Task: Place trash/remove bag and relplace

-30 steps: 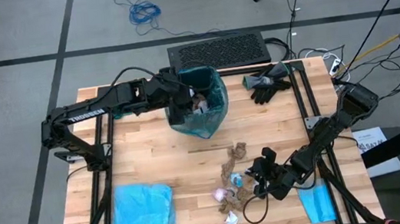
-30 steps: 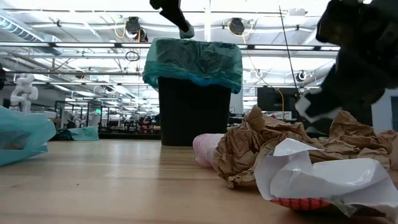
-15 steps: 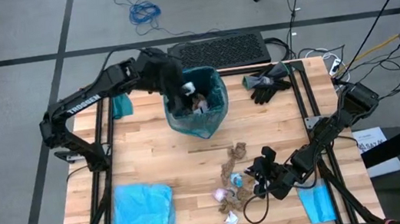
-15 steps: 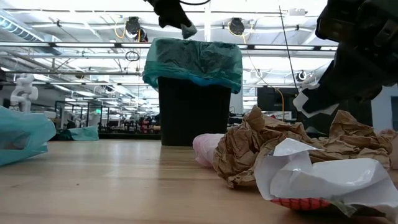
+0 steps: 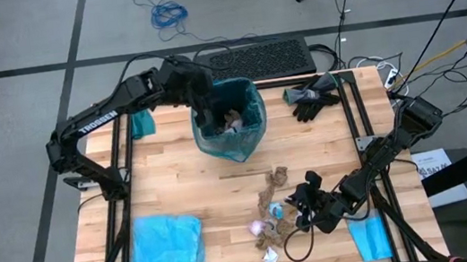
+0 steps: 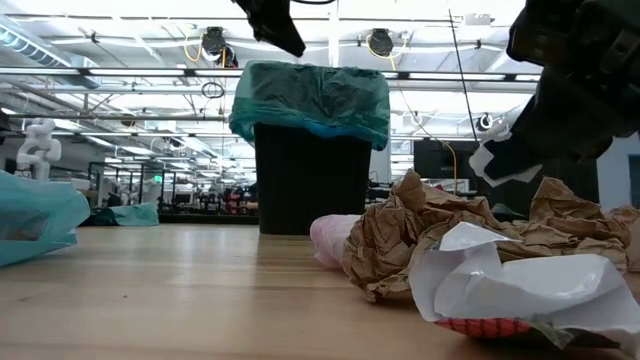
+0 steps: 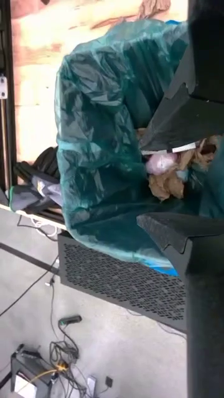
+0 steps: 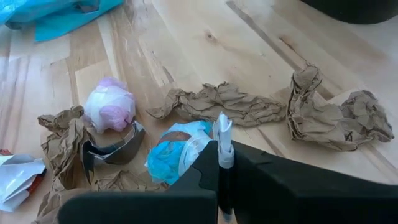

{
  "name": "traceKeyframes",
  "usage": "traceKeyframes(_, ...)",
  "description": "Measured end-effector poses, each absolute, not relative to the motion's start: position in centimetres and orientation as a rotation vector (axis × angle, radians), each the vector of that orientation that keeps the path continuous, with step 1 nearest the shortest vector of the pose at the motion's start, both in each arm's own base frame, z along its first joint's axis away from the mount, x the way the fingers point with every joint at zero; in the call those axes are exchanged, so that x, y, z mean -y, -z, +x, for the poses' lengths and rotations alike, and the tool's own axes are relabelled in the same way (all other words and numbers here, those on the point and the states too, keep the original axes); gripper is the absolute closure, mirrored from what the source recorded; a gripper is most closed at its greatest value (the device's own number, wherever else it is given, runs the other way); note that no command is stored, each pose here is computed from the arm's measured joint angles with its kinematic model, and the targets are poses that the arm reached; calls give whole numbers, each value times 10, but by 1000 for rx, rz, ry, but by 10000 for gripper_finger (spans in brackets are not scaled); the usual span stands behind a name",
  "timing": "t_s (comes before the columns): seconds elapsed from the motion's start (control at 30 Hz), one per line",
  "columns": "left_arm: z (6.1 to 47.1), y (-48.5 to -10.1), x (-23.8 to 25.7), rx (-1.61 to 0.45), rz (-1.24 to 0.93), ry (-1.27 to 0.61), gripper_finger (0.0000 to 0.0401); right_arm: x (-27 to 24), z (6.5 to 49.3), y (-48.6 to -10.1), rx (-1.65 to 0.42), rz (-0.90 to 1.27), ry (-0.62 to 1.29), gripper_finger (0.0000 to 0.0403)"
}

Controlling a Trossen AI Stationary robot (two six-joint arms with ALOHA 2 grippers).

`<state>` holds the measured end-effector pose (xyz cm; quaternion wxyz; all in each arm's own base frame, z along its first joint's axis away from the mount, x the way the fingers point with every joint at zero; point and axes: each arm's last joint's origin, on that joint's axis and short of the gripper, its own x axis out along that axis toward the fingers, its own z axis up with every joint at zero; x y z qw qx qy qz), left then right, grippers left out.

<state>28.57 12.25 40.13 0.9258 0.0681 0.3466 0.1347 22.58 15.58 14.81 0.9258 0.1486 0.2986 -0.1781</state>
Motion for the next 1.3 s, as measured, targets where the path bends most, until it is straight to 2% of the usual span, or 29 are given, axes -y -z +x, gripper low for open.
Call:
traceKeyframes(0.2, 285, -397, -114, -768, 132, -243, 233, -159, 240, -169, -554, 240, 351, 403)
traceKeyframes(0.5, 281, -390, -83, -892, 141, -126, 233, -137, 270, -243, -468, 9, 322, 403)
traceKeyframes(0.87, 232, -433, -31, -676, 122, 13, 233, -73, 252, -320, -252, -29, 344, 403)
traceKeyframes(1.3, 237, -392, 46, -769, 142, 293, 233, -5, 265, -336, -142, 7, 342, 402)
